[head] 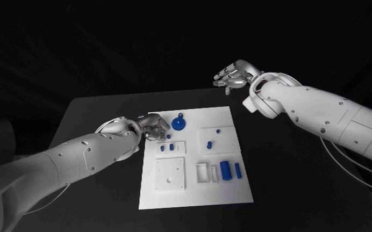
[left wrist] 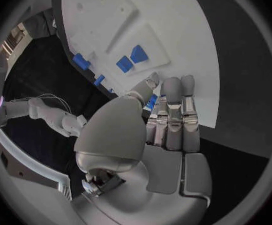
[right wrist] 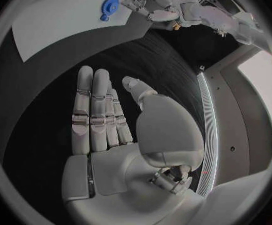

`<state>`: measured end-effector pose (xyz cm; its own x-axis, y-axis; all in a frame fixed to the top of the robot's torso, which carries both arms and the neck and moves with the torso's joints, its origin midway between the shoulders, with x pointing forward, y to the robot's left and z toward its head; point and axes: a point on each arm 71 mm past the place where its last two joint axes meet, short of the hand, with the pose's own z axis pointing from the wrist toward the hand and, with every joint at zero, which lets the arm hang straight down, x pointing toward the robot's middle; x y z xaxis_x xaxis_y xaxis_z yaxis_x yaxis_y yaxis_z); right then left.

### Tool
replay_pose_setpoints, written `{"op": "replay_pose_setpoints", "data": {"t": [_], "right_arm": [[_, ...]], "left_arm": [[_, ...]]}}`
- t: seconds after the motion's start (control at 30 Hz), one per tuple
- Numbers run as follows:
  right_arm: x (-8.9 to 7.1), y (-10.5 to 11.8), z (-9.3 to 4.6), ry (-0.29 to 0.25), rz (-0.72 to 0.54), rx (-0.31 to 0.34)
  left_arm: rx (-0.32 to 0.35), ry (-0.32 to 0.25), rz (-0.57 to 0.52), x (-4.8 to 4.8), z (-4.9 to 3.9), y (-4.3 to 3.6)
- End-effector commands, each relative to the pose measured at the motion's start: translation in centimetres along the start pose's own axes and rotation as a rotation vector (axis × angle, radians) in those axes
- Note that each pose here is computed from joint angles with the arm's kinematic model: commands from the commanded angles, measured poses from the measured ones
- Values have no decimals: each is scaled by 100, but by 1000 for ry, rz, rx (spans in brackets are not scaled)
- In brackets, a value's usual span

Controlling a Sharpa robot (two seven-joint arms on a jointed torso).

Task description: Assemble the parts on the task board

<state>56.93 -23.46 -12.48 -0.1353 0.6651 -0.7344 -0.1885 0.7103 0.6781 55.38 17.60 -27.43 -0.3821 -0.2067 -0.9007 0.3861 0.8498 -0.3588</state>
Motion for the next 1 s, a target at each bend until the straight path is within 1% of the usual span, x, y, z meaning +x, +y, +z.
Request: {"op": "replay_pose_setpoints", "data": {"t": [0.03,0.17,0.23,0.33,0.43,0.47,0.57,0.67,0.73,0.8,0.9,1.0], "right_arm": [[21,-2,-17,30,-10,-11],[79,-25,-65,86,-29,-27],[118,-32,-96,115,-50,-41],[178,-46,-146,156,-92,-63],[233,-68,-196,182,-154,-83],[244,-75,-206,186,-170,-86],[286,-116,-252,195,-251,-96],[323,-173,-305,190,-332,-81],[366,-194,-340,188,-383,-70],[421,-202,-372,189,-437,-60],[506,-215,-412,199,-505,-48],[596,-241,-452,211,-573,-37]], "left_arm": [[-21,-20,-8,-9,-28,60],[-33,-40,-46,-51,-80,134],[-42,-59,-89,-97,-110,175],[-58,-100,-187,-202,-162,236],[-66,-143,-301,-323,-216,266],[-66,-152,-326,-350,-228,267],[-55,-194,-450,-475,-293,255],[-33,-236,-586,-614,-366,212],[-23,-257,-690,-686,-419,182],[-15,-268,-794,-728,-468,152],[1,-269,-887,-754,-527,107],[23,-263,-950,-765,-577,61]]}}
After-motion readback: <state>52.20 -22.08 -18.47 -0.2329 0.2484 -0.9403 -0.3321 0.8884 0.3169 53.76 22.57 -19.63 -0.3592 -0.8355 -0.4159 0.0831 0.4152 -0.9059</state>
